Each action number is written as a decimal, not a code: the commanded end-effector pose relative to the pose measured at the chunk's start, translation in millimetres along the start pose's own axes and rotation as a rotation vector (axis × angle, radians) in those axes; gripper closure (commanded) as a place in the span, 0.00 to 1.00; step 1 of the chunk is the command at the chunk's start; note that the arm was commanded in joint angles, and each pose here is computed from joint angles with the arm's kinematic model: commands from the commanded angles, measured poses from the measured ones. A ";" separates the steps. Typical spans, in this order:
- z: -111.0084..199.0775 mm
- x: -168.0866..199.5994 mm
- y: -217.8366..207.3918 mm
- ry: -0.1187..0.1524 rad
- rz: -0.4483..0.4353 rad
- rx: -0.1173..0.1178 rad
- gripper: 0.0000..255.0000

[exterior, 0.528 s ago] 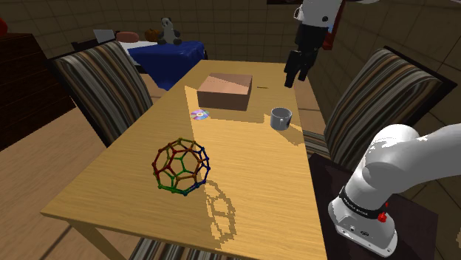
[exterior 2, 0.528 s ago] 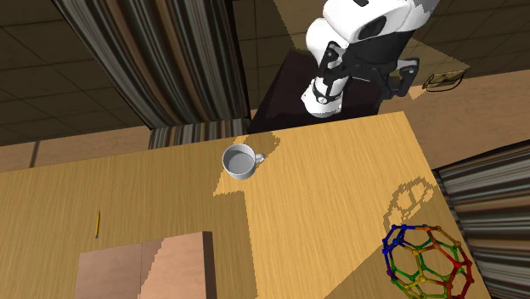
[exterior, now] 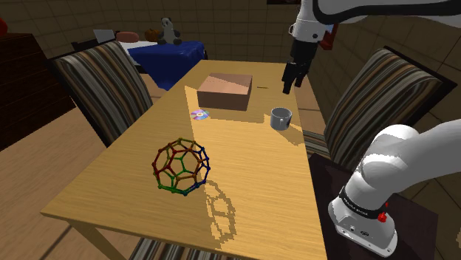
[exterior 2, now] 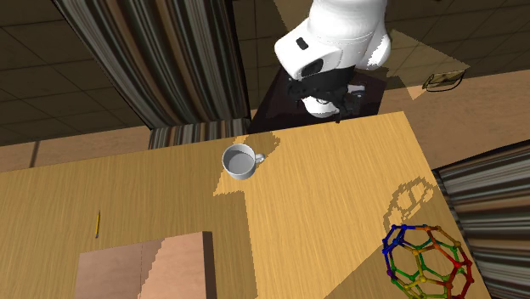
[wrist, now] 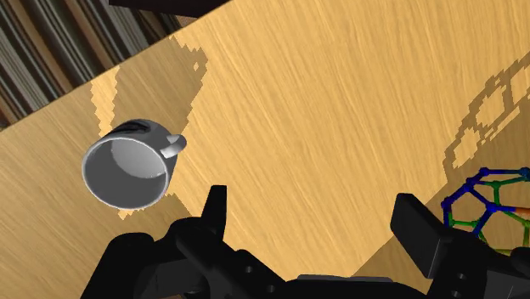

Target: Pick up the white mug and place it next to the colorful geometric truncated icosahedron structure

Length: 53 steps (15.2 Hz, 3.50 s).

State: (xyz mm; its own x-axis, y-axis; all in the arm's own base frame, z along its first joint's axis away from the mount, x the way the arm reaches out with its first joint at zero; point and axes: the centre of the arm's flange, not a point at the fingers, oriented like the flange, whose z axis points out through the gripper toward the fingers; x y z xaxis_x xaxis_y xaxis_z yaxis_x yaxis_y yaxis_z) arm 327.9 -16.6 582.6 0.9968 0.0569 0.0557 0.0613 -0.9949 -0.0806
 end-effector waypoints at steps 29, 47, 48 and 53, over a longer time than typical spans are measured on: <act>227.7 101.8 230.8 -0.105 -0.064 -0.034 0.00; 235.9 100.9 231.0 -0.105 -0.064 -0.034 1.00; 235.9 101.0 231.0 -0.105 -0.064 -0.034 1.00; 214.9 102.2 229.4 -0.105 -0.064 -0.034 1.00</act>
State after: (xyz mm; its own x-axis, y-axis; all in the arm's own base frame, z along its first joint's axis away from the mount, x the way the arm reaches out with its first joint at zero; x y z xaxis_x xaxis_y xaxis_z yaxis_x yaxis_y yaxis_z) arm 455.4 -220.8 350.3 0.9909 0.1268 -0.0452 0.1247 -0.9911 -0.0458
